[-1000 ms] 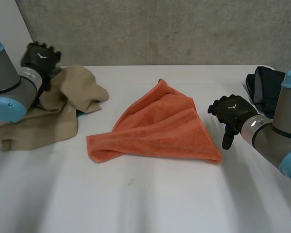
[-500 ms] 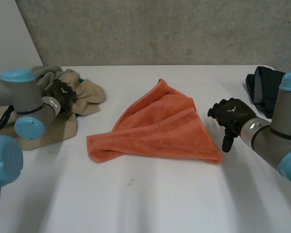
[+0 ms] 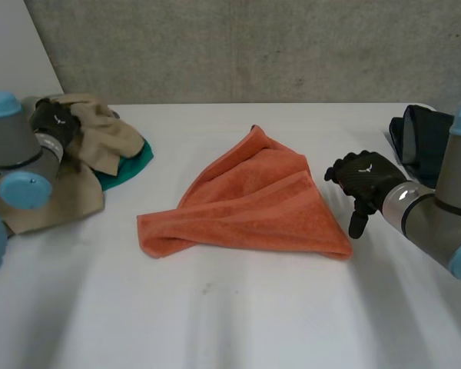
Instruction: Fold the laundry.
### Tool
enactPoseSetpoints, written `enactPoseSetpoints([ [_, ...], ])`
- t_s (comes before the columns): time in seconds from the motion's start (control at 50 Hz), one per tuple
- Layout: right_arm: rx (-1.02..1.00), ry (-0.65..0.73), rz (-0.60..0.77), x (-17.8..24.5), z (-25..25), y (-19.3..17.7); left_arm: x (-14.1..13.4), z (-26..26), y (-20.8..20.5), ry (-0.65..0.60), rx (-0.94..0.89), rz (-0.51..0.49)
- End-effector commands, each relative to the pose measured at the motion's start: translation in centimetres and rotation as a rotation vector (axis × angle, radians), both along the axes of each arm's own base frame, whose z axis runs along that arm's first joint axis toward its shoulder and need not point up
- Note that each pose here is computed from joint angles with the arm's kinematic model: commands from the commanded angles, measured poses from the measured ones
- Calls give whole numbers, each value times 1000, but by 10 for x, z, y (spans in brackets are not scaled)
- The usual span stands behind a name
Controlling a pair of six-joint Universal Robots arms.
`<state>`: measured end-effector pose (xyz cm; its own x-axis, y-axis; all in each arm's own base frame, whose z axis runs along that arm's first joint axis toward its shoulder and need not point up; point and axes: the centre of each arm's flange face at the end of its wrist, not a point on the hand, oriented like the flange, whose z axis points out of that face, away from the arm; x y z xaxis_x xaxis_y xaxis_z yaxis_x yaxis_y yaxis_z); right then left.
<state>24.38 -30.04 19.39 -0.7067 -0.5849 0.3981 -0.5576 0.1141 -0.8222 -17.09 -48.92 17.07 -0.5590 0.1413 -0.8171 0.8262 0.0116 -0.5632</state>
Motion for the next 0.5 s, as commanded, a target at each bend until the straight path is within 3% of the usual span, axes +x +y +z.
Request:
enactPoseSetpoints([
  [0.02, 6, -44, 18, -1, 24, 5, -23, 43, 56, 164, 90, -83],
  [0.16, 103, -23, -10, -3, 38, 14, -63, 69, 153, 282, 353, -289],
  [0.3, 243, -83, -28, 8, 24, 33, -117, 57, 221, 317, 460, -479],
  [0.38, 267, -95, -31, 15, 7, 41, -148, 30, 245, 288, 498, -545],
  [0.5, 210, -92, -45, 21, -18, 43, -182, -11, 249, 222, 432, -525],
])
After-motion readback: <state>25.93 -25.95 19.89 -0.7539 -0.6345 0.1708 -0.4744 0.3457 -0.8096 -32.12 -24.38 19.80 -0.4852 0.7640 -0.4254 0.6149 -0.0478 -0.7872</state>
